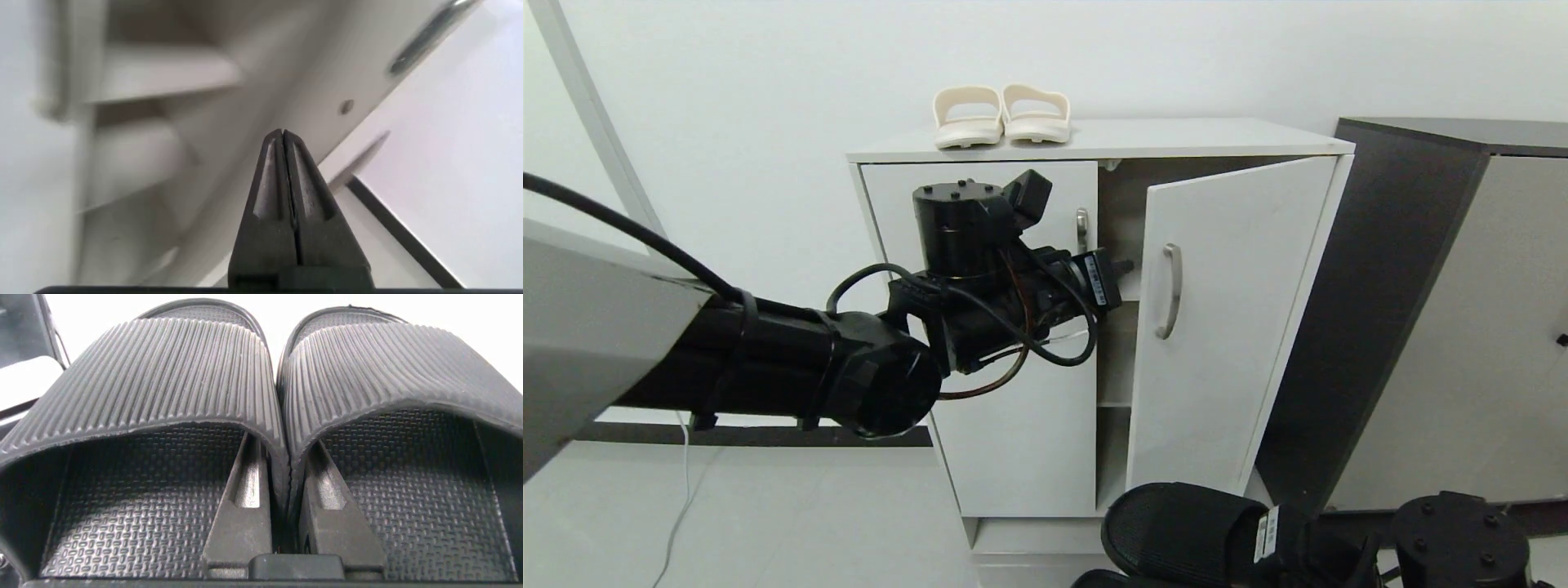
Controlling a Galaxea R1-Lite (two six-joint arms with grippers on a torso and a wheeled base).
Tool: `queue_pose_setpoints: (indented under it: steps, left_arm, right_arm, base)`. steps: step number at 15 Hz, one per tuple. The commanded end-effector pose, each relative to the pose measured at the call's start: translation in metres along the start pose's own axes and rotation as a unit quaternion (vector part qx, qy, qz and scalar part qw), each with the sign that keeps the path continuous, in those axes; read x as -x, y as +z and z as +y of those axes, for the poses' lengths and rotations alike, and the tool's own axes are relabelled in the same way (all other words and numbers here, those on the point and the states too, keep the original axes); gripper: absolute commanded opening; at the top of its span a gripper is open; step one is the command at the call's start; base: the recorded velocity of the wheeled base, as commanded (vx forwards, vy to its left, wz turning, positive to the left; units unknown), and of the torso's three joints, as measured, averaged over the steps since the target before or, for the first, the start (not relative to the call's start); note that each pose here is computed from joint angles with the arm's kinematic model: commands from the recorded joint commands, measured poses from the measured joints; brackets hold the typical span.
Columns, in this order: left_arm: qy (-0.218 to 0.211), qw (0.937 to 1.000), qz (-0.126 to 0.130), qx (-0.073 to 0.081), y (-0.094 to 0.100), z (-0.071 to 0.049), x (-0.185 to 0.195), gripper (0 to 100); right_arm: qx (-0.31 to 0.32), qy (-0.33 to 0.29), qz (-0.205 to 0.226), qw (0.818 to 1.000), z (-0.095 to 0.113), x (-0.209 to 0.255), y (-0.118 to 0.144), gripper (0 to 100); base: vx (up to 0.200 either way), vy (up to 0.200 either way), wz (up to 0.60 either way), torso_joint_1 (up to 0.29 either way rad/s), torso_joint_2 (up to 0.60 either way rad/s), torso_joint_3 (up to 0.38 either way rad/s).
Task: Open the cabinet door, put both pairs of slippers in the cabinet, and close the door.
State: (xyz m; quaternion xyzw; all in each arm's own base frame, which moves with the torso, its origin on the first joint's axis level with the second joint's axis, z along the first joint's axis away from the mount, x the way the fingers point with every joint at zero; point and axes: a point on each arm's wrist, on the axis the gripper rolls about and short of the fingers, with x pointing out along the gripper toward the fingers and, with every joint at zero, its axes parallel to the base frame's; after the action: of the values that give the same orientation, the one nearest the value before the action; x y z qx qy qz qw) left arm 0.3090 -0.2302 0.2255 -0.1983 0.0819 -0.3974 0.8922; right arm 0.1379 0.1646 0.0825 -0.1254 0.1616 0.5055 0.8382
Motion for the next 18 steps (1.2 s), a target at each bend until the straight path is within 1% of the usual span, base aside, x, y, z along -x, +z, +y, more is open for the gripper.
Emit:
queue_pose_setpoints:
  steps: [1,2,4,5,8,9,10,11,13,14,15,16,17,18]
  left_arm:
    - [-0.015,0.9998,0.0,-0.008,-0.004,-0.011,0.01,0]
    - [-0.02,0.9997,-0.003,-0.013,-0.006,-0.013,0.01,0]
    - [-0.021,0.9996,-0.009,-0.016,-0.007,-0.012,0.009,0]
    - [-0.017,0.9997,-0.01,-0.016,-0.007,-0.009,0.011,0]
    - [0.007,0.9997,-0.02,-0.015,-0.001,0.005,0.028,0]
    - [0.02,0.9994,-0.024,-0.015,0.004,0.011,0.041,0]
    - [0.024,0.9993,-0.025,-0.015,0.006,0.012,0.046,0]
    - [0.041,0.9988,-0.023,-0.015,0.007,0.016,0.066,0]
    - [0.055,0.9982,-0.018,-0.014,0.003,0.012,0.102,0]
    - [0.059,0.9978,-0.016,-0.025,-0.001,0.006,0.129,0]
    - [0.069,0.9964,-0.016,-0.045,-0.005,0.003,0.154,0]
    - [0.088,0.9934,-0.019,-0.072,-0.009,0.002,0.179,0]
    - [0.111,0.9891,-0.026,-0.093,-0.014,-0.001,0.198,0]
    - [0.147,0.9828,-0.035,-0.106,-0.021,-0.003,0.22,0]
  right_arm:
    - [0.001,0.002,0.002,1.0,0.001,-0.001,-0.001,0]
    - [0.001,0.002,0.002,1.0,0.001,-0.001,-0.001,0]
    - [0.0,0.002,0.004,1.0,0.001,-0.002,-0.001,0]
    - [-0.001,0.002,0.005,1.0,0.001,-0.002,-0.002,0]
    - [-0.002,0.003,0.007,1.0,0.001,-0.003,-0.003,0]
    - [-0.004,0.002,0.01,1.0,0.0,-0.004,-0.004,0]
    - [-0.005,0.003,0.01,1.0,0.0,-0.004,-0.004,0]
    - [-0.01,-0.001,0.012,1.0,-0.003,-0.005,-0.005,0]
    - [-0.018,-0.011,0.017,1.0,-0.008,-0.007,-0.007,0]
    - [-0.018,-0.014,0.015,1.0,-0.009,-0.009,-0.007,0]
    - [-0.018,-0.016,0.012,1.0,-0.011,-0.011,-0.008,0]
    - [-0.018,-0.019,0.006,1.0,-0.012,-0.014,-0.008,0]
    - [-0.018,-0.023,0.003,1.0,-0.014,-0.015,-0.009,0]
    - [-0.018,-0.027,-0.002,0.999,-0.016,-0.017,-0.01,0]
  base:
    - [-0.2,0.0,0.0,0.002,0.0,0.002]
    - [-0.2,0.0,0.0,-0.007,0.01,0.007]
    - [0.0,0.0,0.0,0.0,0.0,0.0]
    - [0.0,0.0,0.0,0.0,0.0,0.0]
    - [0.0,0.0,0.0,0.0,0.0,0.0]
    - [0.0,0.0,0.0,0.0,0.0,0.0]
    - [0.0,0.0,0.0,0.0,0.0,0.0]
    - [0.0,0.0,0.0,0.0,0.0,0.0]
    - [0.0,0.0,0.0,0.0,0.0,0.0]
    - [0.0,0.0,0.0,0.0,0.0,0.0]
    - [0.0,0.0,0.0,0.0,0.0,0.0]
    - [0.0,0.0,0.0,0.0,0.0,0.0]
    - [0.0,0.0,0.0,0.0,0.0,0.0]
    - [0.0,0.0,0.0,0.0,0.0,0.0]
